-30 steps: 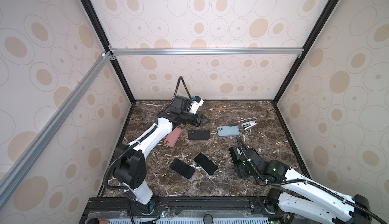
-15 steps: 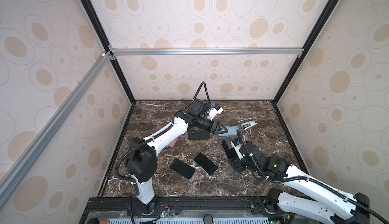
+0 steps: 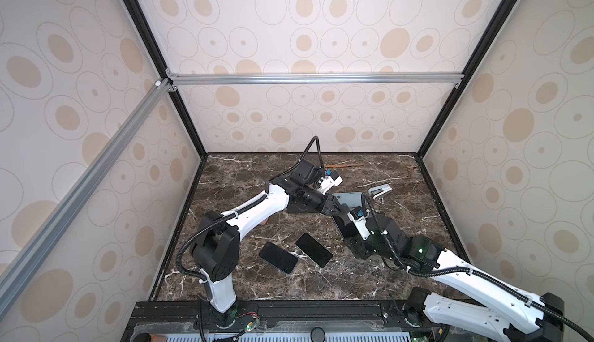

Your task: Put the phone into the phone case

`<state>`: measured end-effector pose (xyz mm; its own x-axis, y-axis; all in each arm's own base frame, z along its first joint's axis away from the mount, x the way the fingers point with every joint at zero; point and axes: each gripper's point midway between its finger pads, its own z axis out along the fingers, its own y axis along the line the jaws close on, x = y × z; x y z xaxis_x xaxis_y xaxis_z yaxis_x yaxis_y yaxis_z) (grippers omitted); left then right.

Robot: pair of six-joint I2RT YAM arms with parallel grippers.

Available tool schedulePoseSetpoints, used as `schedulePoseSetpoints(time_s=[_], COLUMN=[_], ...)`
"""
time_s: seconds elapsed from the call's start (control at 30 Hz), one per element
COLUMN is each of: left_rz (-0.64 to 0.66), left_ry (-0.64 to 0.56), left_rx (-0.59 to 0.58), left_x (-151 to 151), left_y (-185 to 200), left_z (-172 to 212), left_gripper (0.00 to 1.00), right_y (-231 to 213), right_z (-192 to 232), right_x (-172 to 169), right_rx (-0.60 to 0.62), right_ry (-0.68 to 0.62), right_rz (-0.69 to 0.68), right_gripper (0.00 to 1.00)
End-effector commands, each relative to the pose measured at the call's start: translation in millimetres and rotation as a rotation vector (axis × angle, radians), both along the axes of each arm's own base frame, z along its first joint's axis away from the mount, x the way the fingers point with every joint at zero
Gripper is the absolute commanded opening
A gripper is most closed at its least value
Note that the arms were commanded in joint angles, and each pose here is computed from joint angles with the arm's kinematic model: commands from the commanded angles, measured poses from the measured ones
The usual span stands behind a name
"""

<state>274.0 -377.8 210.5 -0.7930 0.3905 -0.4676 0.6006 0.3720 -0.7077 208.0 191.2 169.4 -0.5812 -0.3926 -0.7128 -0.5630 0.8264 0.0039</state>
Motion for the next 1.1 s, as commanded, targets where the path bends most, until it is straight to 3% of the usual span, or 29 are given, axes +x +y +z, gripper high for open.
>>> schedulePoseSetpoints(time_s=[0.0, 0.1, 0.23, 0.3, 0.37, 0.53, 0.77, 0.9, 1.07], left_rz=[-0.024, -0.037, -0.028, -0.001, 0.047, 0.223, 0.473, 0.533, 0.533], left_ry=[-0.017, -0.014, -0.030, -0.074, -0.142, -0.307, -0.541, -0.642, -0.725], left_rx=[-0.021, -0.038, -0.060, -0.085, -0.128, -0.315, -0.633, -0.780, -0.955], left_x=[-10, -13, -14, -9, -3, 19, 26, 15, -5], left_y=[3, 2, 2, 2, 4, 24, 86, 109, 128], left_z=[16, 20, 31, 44, 66, 147, 259, 307, 352], left_gripper=[0.16, 0.00, 0.00, 0.00, 0.00, 0.00, 0.00, 0.00, 0.00], right_y=[9, 8, 6, 2, 1, 36, 21, 8, 19], right_z=[27, 30, 38, 46, 64, 154, 279, 328, 370], right_x=[6, 8, 9, 11, 13, 5, 12, 23, 28], right_rx=[0.056, 0.055, 0.058, 0.055, 0.084, 0.296, 0.485, 0.638, 0.806], right_ry=[-0.065, -0.076, -0.100, -0.122, -0.152, -0.268, -0.489, -0.480, -0.412], right_rz=[0.018, 0.012, 0.004, -0.016, -0.026, 0.144, 0.134, 0.138, 0.272], right_gripper=[0.62, 0.62, 0.66, 0.78, 1.00, 1.00, 0.99, 0.89, 0.83])
